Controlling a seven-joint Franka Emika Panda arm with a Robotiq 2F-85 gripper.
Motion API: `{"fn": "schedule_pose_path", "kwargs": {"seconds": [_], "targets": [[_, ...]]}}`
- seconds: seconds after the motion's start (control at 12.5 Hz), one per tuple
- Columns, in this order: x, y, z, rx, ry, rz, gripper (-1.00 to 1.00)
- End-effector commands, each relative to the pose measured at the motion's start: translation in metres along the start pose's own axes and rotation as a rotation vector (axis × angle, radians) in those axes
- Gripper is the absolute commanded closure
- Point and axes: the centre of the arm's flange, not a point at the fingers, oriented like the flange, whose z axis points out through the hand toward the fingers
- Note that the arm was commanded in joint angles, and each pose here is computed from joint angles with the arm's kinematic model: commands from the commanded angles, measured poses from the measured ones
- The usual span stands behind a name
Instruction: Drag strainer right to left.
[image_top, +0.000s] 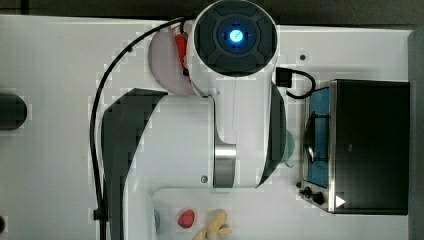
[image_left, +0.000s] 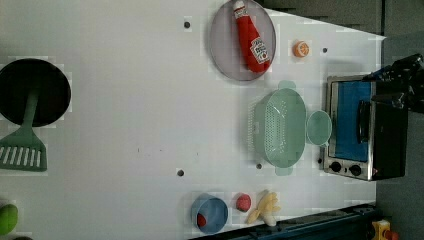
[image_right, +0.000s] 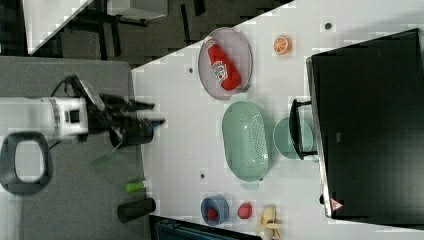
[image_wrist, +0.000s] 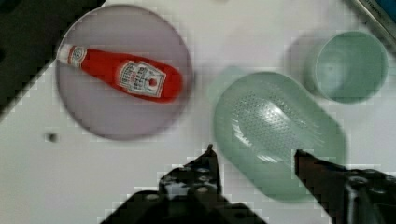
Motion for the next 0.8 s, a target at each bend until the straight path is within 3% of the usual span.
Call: {"fn": "schedule_pose_path", "kwargs": {"seconds": [0.08, 0.24, 0.8], "targets": [[-0.100, 0.162, -0.093, 0.038, 0.042, 0.061, -0.60], [-0.098, 0.158, -0.092, 0.046, 0.052, 0.059, -1.00], [-0.059, 0.110, -0.003, -0.021, 0.005, 0.081, -1.00]]}}
